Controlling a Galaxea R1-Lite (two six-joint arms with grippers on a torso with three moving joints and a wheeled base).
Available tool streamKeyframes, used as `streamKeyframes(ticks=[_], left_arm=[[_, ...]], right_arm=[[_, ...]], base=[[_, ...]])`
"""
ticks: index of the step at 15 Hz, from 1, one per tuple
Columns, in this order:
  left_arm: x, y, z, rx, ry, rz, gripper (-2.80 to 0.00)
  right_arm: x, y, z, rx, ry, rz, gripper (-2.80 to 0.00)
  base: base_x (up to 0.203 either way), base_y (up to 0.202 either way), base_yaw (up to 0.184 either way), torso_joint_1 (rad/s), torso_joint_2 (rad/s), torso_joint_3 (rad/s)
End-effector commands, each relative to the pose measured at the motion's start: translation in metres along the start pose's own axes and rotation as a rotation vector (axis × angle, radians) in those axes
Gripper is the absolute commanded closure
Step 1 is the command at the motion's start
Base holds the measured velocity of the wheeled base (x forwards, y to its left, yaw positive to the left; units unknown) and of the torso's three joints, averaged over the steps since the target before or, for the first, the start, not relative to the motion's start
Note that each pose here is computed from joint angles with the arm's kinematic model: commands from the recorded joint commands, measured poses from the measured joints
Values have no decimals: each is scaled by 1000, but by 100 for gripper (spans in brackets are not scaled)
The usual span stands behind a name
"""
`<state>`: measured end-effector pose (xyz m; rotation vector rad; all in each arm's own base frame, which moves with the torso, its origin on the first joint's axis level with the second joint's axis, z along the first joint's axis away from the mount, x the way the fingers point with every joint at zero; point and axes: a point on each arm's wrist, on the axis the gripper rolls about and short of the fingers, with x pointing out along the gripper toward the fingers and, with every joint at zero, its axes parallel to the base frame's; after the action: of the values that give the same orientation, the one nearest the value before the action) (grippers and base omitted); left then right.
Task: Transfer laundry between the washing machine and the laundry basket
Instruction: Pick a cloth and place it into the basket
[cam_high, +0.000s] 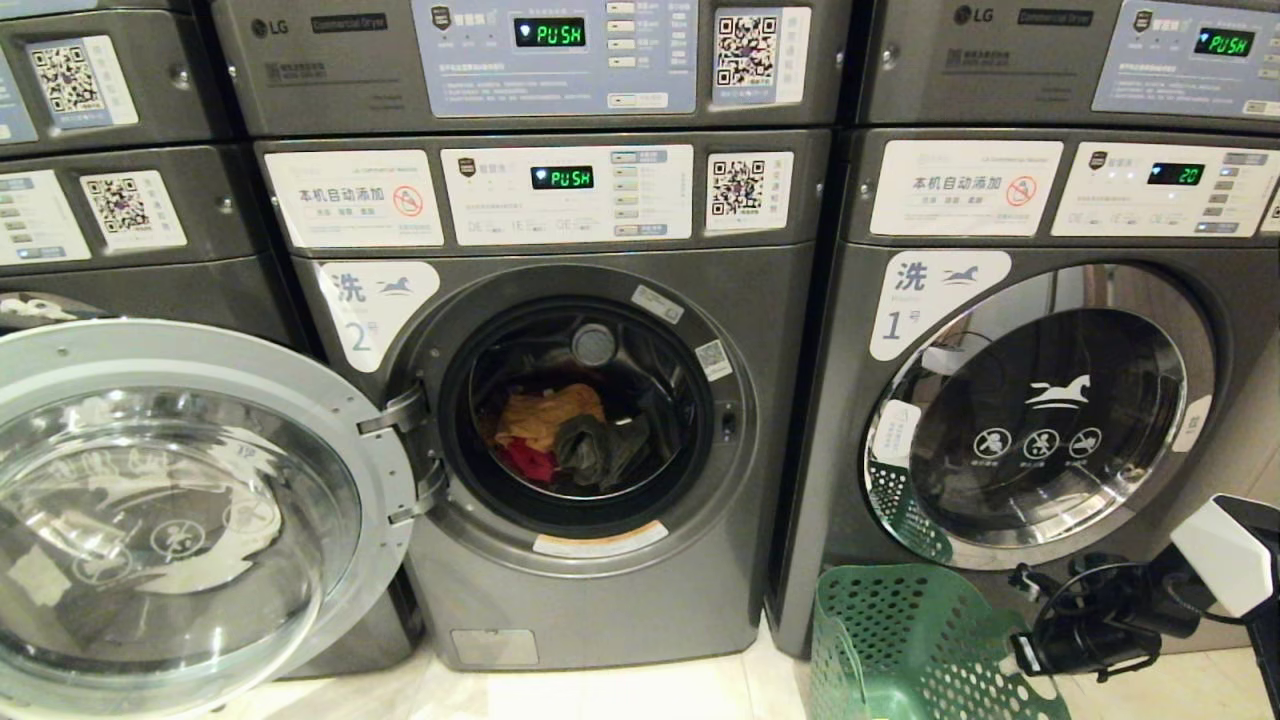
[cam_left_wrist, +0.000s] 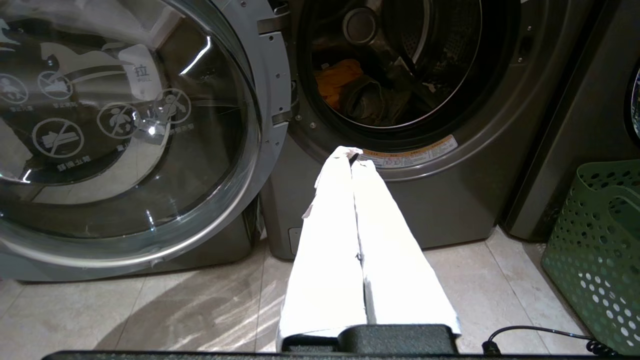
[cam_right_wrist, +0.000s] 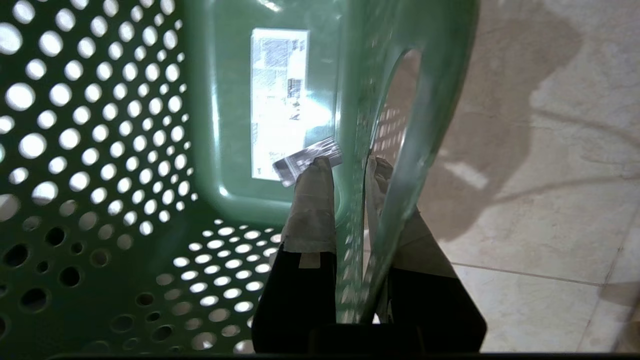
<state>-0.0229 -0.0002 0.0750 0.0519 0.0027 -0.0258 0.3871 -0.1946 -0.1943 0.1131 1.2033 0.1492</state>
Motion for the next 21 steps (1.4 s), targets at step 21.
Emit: streamKeyframes(ticks=[21], left_arm=[[0,0,0,0,1,0,0]], right_arm=[[-16,64,17,-75,30,113,0]], base=[[0,0,0,0,0,0]])
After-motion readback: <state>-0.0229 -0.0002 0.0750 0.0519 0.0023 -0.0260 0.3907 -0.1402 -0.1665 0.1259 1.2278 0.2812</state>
